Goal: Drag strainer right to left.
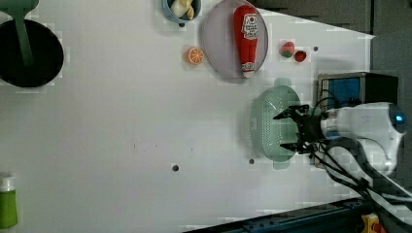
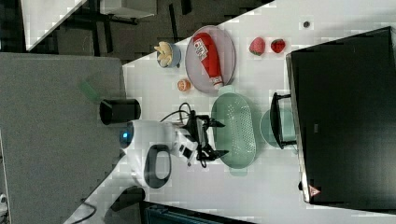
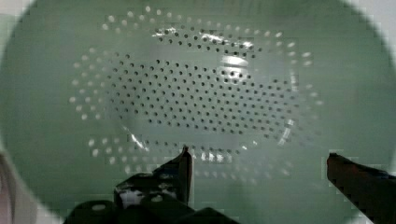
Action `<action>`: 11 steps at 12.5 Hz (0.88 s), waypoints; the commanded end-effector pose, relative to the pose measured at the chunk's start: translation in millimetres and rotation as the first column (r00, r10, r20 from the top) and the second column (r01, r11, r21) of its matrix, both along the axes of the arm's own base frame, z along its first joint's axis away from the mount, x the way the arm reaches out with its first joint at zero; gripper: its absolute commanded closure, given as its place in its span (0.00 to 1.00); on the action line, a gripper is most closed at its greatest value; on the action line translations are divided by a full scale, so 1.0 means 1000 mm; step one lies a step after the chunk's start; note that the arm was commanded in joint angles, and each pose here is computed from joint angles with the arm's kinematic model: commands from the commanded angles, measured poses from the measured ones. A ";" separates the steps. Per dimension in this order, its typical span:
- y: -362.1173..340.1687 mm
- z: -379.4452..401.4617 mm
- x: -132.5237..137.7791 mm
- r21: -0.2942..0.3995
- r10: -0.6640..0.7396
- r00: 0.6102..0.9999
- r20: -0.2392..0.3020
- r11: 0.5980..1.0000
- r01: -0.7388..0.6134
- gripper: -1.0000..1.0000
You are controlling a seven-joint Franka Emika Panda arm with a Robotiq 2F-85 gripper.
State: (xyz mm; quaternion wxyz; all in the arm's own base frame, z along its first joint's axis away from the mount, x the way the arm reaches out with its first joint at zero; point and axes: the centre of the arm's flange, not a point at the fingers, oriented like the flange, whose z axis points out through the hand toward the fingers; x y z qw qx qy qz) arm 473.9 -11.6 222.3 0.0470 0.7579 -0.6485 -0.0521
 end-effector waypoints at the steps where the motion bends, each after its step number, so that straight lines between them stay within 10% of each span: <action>1: 0.021 -0.011 0.010 -0.008 -0.081 0.995 0.062 0.997 0.082 0.00; 11: 0.067 -0.057 0.002 -0.018 -0.114 0.992 0.051 0.993 0.115 0.00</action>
